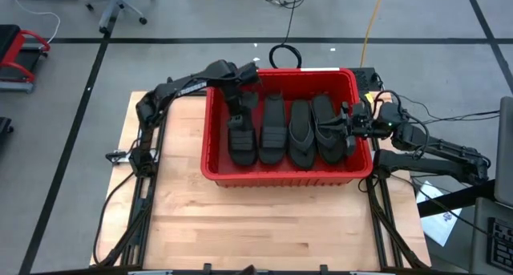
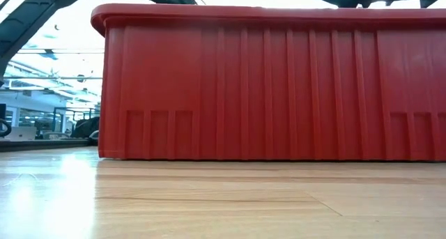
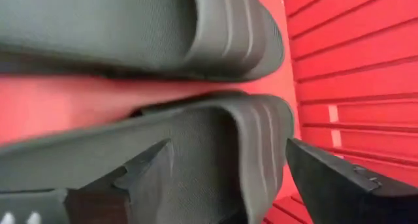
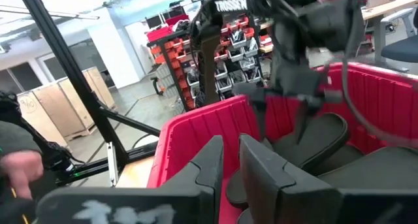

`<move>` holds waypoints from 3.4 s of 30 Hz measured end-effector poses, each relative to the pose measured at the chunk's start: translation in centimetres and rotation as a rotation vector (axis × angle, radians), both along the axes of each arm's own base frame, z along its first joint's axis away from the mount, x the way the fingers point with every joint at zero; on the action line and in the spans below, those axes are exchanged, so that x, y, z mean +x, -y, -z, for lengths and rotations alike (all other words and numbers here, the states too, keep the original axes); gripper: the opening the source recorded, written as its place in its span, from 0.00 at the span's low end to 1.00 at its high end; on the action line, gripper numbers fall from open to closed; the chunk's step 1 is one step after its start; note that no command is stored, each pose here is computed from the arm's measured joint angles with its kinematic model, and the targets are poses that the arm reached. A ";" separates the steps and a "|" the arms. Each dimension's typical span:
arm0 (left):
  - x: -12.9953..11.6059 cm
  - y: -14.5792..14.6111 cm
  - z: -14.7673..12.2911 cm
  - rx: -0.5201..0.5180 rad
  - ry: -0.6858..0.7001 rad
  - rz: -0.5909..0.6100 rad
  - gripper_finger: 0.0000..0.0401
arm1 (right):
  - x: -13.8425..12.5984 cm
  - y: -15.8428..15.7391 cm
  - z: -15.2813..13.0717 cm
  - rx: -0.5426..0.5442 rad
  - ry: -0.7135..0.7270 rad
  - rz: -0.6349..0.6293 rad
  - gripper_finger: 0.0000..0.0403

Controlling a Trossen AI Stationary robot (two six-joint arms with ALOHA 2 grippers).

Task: Pick and place slides into bin
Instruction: Return to Home Position

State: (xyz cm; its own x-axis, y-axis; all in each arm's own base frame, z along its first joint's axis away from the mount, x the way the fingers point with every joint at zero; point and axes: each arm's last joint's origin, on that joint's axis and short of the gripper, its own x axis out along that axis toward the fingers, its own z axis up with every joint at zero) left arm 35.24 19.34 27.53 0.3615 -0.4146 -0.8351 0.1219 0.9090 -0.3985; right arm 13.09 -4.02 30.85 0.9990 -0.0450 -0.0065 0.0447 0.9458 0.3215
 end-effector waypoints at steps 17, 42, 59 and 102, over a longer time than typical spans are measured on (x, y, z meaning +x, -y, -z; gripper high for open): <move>-5.3 11.2 -21.3 0.598 0.811 0.190 0.21 | 0.1 0.0 -0.9 0.060 0.092 -0.033 0.11; -6.4 18.3 -18.1 0.329 1.040 -0.526 0.00 | -6.8 -3.6 -9.3 -0.324 -0.036 -0.120 0.00; -14.2 17.0 -10.2 0.368 1.393 -0.583 0.00 | -7.8 -3.7 -3.9 -0.256 0.251 -0.065 0.00; -26.9 18.6 -3.6 0.357 1.327 -0.676 0.00 | -1.1 -3.9 2.5 0.000 0.117 -0.041 0.00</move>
State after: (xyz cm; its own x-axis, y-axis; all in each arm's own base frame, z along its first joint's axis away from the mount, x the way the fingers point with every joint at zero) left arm 8.38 0.75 31.10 0.9370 0.2752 0.2151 -0.2604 0.9608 -0.0948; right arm 12.04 -0.09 28.33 0.9939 -0.0039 0.1106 -0.0322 0.9460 0.3224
